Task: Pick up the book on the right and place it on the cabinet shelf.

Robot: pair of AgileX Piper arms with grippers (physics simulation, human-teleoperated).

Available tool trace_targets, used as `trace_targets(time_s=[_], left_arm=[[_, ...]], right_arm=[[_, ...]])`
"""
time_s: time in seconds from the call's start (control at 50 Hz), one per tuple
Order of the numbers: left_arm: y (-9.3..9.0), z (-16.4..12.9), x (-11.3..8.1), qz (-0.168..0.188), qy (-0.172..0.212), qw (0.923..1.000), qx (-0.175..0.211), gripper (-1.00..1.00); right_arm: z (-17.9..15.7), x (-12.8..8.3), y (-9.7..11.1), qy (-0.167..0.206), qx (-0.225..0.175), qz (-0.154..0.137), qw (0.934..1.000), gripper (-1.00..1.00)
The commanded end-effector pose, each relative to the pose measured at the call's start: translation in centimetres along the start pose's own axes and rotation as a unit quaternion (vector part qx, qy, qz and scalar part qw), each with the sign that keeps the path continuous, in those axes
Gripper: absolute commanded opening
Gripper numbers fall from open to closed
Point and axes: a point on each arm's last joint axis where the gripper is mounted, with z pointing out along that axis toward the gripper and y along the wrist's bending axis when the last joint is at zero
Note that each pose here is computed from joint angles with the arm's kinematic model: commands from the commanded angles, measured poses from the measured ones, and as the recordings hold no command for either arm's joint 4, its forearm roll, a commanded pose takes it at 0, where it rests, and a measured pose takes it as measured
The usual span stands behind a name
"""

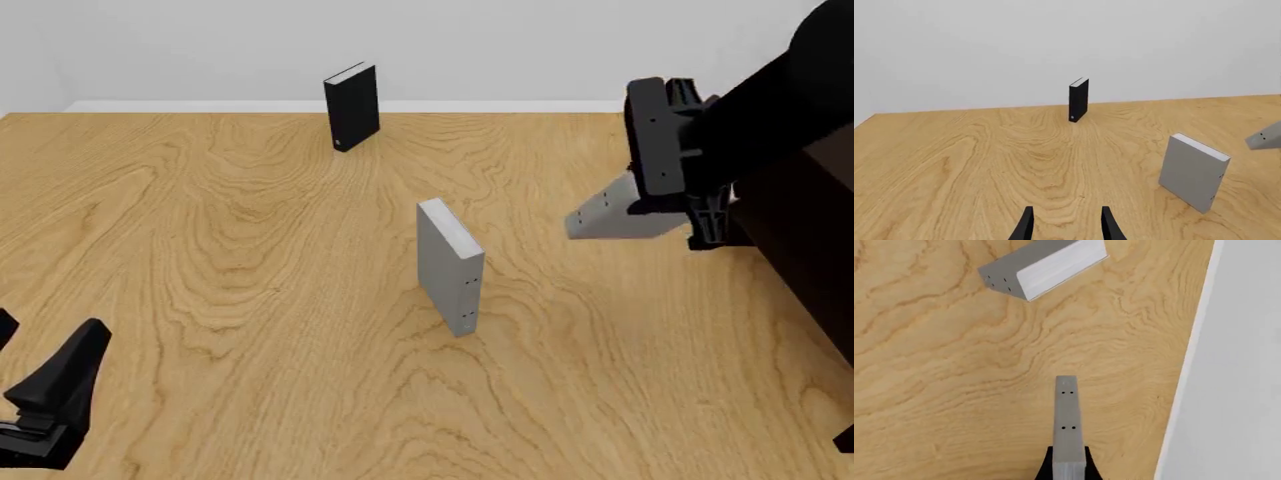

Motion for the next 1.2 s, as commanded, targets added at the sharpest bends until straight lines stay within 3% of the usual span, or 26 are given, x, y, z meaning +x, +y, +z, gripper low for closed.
trace_targets(time_s=[0.02, 0.14, 0.42, 0.44, 0.52, 0.6, 0.64, 0.74, 1.0, 1.02, 1.06, 1.16, 1.2], left_arm=[[0.0, 0.0, -0.1, -0.002, -0.003, 1.0000, 0.003, 1.00], [0.0, 0.0, -0.2, -0.002, -0.005, 1.0000, 0.002, 1.00], [0.0, 0.0, -0.2, 0.000, -0.005, 1.0000, 0.003, 1.00], [0.0, 0.0, -0.2, -0.001, -0.004, 1.0000, 0.003, 1.00], [0.0, 0.0, -0.2, -0.001, -0.004, 1.0000, 0.002, 1.00], [0.0, 0.0, -0.2, 0.000, -0.004, 1.0000, 0.002, 1.00], [0.0, 0.0, -0.2, -0.001, -0.004, 1.0000, 0.002, 1.00], [0.0, 0.0, -0.2, 0.000, -0.004, 1.0000, 0.001, 1.00], [0.0, 0.0, -0.1, -0.002, -0.002, 1.0000, 0.001, 1.00], [0.0, 0.0, -0.1, -0.002, -0.002, 1.0000, 0.002, 1.00], [0.0, 0.0, -0.1, -0.002, -0.002, 1.0000, 0.002, 1.00], [0.0, 0.0, -0.1, -0.001, -0.003, 1.0000, 0.002, 1.00], [0.0, 0.0, -0.2, -0.001, -0.004, 1.0000, 0.002, 1.00]], right_arm=[[-2.0, 0.2, 0.8, -0.008, 0.064, -0.016, 0.9978, -1.00], [-2.4, 0.6, 1.2, -0.009, 0.106, -0.018, 0.9942, -1.00], [-1.7, 1.2, 4.5, -0.009, 0.147, -0.047, 0.9879, -1.00], [-1.8, 1.1, 4.2, -0.013, 0.166, -0.041, 0.9852, -1.00], [-1.2, 1.7, 5.1, -0.005, 0.183, -0.054, 0.9817, -1.00], [-0.9, 1.4, 5.3, -0.012, 0.196, -0.049, 0.9793, -1.00], [-0.6, 1.5, 5.5, -0.012, 0.215, -0.056, 0.9750, -1.00], [0.6, 1.5, 6.3, -0.014, 0.223, -0.059, 0.9730, -1.00], [2.2, 1.9, 7.0, -0.011, 0.277, -0.067, 0.9585, -1.00], [3.0, 2.5, 7.9, 0.004, 0.282, -0.089, 0.9554, -1.00], [2.9, 2.1, 7.9, -0.007, 0.281, -0.079, 0.9565, -1.00], [3.5, 2.7, 8.5, 0.007, 0.313, -0.093, 0.9453, -1.00], [3.6, 3.0, 8.5, 0.011, 0.322, -0.084, 0.9430, -1.00]])
